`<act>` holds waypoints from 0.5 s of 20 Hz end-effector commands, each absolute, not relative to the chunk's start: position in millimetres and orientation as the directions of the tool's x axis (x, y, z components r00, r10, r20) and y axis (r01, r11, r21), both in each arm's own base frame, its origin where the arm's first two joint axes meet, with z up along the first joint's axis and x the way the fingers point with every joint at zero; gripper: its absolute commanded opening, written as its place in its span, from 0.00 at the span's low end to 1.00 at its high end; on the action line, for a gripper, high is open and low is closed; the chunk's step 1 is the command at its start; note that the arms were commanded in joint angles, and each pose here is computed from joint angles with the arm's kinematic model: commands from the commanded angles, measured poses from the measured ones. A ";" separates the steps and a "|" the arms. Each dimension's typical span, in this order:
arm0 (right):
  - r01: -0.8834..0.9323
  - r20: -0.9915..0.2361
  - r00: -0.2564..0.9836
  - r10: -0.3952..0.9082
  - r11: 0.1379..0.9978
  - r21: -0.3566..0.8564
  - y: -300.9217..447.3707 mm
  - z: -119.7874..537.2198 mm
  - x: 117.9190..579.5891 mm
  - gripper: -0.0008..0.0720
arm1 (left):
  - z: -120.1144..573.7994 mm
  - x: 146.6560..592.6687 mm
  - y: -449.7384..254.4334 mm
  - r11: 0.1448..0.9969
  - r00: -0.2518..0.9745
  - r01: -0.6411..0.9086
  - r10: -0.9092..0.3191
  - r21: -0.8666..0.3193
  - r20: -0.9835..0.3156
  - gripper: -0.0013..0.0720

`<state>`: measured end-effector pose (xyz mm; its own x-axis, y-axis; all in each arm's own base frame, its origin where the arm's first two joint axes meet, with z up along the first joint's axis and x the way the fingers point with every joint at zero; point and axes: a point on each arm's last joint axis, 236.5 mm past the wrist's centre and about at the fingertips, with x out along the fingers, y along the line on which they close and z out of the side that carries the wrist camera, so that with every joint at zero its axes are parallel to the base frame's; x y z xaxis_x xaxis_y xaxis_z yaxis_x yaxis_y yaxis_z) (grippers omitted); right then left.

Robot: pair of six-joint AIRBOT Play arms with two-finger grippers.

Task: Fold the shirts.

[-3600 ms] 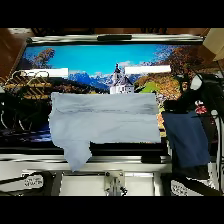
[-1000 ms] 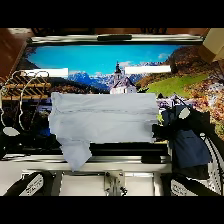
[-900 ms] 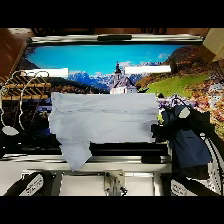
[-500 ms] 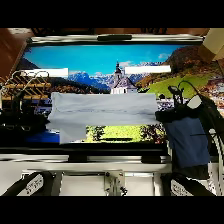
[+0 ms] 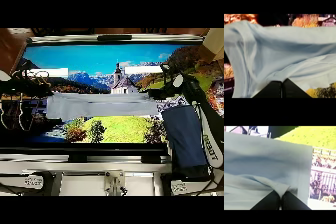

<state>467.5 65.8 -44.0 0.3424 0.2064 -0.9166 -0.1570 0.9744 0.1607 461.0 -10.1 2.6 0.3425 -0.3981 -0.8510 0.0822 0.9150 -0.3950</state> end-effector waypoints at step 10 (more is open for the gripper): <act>0.017 -0.945 0.211 0.249 0.966 0.259 38.8 -76.1 459.1 0.92 | -48.8 442.9 -18.1 0.871 0.077 -0.016 -0.488 -0.491 -0.869 0.91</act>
<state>464.2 47.8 -75.0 0.2357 0.2116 -0.9485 -0.0580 0.9773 0.2036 455.4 -16.1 -52.9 0.1291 -0.4676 -0.8744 -0.0158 0.8807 -0.4733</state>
